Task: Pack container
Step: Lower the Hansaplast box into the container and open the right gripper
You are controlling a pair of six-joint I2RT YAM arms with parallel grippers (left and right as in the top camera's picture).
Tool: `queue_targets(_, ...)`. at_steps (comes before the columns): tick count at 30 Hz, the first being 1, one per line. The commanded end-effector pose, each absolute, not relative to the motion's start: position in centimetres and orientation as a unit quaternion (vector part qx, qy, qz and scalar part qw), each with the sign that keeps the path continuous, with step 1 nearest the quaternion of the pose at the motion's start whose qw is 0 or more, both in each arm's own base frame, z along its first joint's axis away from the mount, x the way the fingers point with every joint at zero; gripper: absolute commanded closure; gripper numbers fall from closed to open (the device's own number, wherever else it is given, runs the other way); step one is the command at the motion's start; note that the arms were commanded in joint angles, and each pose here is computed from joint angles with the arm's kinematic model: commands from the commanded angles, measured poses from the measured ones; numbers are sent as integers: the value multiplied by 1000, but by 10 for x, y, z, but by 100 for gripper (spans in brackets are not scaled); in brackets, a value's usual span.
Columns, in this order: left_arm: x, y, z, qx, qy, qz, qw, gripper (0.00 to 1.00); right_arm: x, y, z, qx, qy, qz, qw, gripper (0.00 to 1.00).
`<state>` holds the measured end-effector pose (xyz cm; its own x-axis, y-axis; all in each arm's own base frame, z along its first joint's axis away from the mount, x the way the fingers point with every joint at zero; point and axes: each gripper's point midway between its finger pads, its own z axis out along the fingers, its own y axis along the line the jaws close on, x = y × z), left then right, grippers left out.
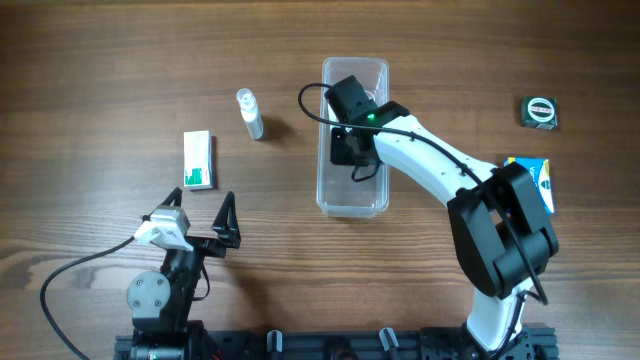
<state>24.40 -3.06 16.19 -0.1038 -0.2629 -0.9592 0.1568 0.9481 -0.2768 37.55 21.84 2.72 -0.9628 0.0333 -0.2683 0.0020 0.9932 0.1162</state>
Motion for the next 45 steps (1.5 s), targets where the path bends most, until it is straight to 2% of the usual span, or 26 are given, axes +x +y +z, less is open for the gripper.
queue_targets(1,244,-27,160,-37,727,-146,670,0,385,216,24,5,987,41,155,96)
queue_targets(24,244,-27,160,-37,727,-146,670,0,407,220,33,3,978,46,204,96)
queue_targets(37,244,-27,160,-37,727,-146,670,0,405,221,36,-11,978,48,202,95)
queue_targets(42,244,-27,160,-37,727,-146,670,0,399,220,60,-12,977,59,206,93)
queue_targets(45,244,-27,160,-37,727,-146,670,0,394,217,93,-11,972,71,225,91)
